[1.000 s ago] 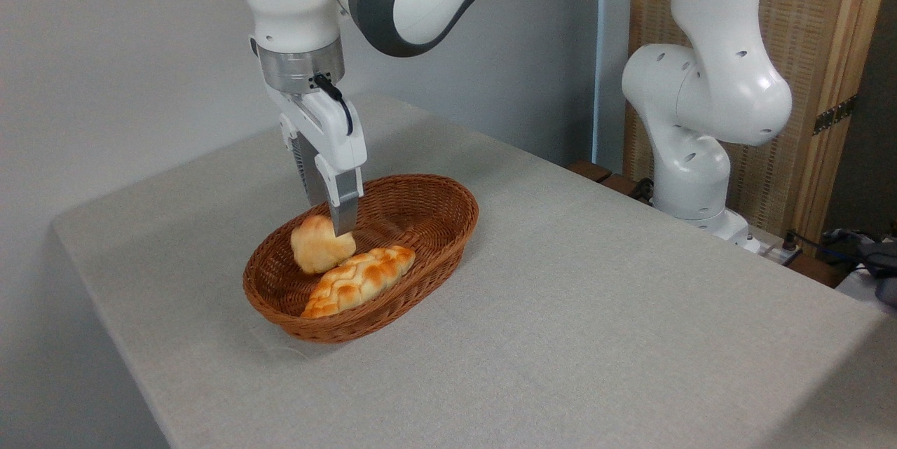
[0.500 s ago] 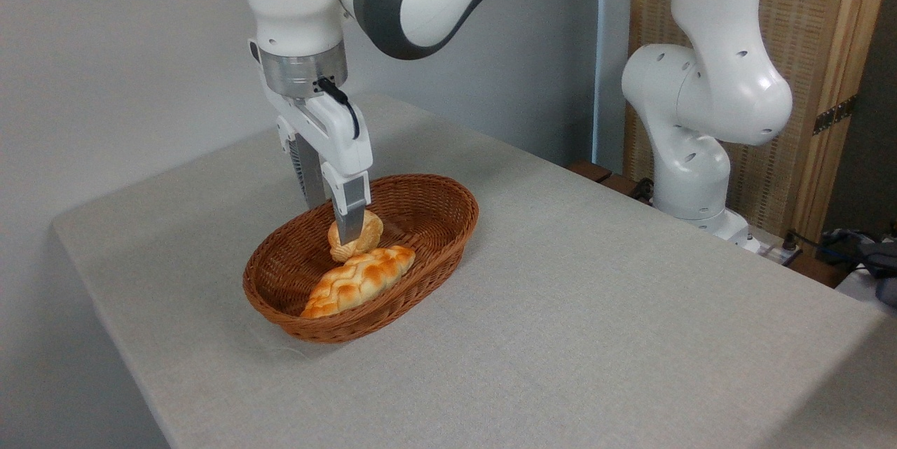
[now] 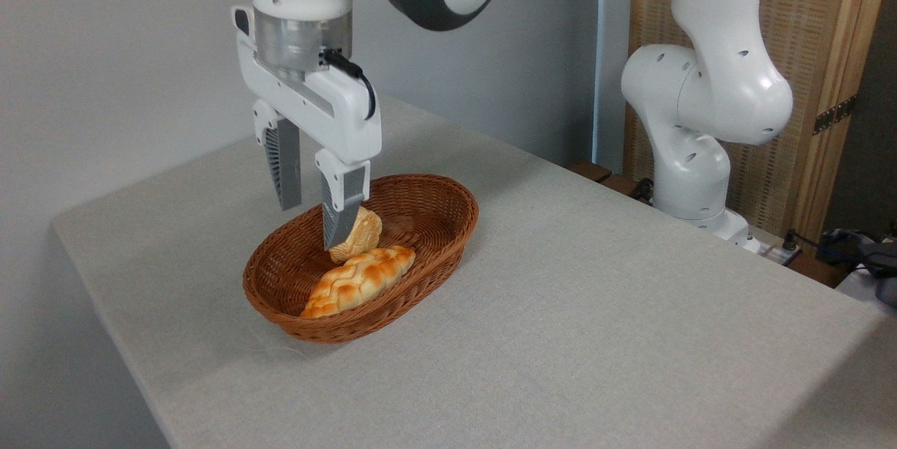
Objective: Put bread into the basket
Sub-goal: 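Open the gripper to release the bun and raise it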
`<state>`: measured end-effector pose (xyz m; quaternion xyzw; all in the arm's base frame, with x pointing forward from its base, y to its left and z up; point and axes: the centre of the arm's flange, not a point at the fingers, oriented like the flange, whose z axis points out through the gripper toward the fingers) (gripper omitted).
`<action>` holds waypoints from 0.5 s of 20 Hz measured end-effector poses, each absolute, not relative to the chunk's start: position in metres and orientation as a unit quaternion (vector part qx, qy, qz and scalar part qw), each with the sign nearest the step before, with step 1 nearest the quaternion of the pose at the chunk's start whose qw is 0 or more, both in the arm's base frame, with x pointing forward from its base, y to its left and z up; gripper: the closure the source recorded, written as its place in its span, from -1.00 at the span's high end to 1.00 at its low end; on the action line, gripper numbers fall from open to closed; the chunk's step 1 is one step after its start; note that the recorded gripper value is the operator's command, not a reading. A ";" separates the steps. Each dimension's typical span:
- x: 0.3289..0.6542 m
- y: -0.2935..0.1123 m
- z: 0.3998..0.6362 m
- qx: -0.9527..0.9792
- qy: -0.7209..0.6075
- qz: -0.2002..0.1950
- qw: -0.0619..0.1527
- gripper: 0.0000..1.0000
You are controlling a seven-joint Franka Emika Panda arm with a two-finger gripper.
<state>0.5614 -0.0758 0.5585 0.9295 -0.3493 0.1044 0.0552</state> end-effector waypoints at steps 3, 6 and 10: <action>0.561 -0.072 0.573 0.928 -0.357 0.099 0.037 1.00; 0.560 -0.066 0.583 0.929 -0.357 0.097 0.026 1.00; 0.557 -0.055 0.597 0.932 -0.351 0.088 0.026 1.00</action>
